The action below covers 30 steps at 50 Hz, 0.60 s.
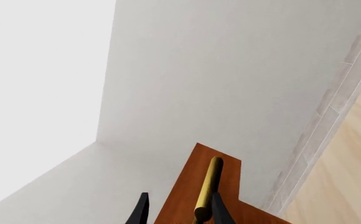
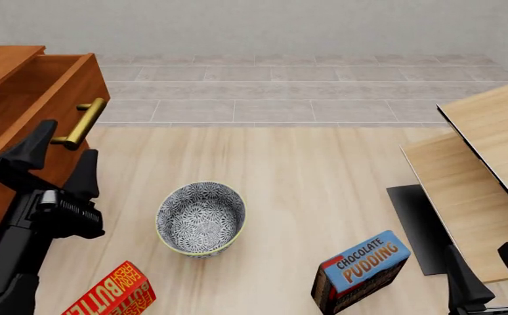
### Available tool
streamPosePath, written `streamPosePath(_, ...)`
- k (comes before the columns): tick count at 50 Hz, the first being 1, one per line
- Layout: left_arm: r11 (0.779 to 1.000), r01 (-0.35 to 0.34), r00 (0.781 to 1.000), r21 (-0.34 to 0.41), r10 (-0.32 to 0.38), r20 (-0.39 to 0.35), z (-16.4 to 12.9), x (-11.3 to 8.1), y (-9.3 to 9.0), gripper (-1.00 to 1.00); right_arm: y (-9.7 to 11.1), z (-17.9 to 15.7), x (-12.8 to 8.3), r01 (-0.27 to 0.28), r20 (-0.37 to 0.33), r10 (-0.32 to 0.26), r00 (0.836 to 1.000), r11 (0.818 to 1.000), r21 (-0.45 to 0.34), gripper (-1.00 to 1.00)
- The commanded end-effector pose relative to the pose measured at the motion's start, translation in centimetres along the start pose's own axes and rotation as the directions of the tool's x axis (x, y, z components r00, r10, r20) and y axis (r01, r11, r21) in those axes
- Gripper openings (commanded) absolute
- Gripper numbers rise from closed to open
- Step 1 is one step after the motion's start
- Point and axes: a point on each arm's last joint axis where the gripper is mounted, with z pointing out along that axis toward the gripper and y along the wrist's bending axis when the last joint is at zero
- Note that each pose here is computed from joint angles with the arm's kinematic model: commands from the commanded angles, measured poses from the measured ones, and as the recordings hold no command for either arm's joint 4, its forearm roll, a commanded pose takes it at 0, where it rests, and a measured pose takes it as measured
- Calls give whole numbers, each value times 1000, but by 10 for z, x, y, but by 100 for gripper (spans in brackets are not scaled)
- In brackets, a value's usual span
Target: Close the top drawer of the cabinet.
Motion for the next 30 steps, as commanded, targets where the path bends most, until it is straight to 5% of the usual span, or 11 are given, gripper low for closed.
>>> streamPosePath(1, 1000, -17, 1000, 24, 17, -16, -4, 3, -5, 100, 0, 0, 0, 0, -2, 0, 1000, 1000, 0, 100)
streamPosePath(30, 996, -33, 996, 78, 39, -77, -4, 16, -16, 100, 0, 0, 0, -2, -3, 2, 1000, 1000, -1, 100)
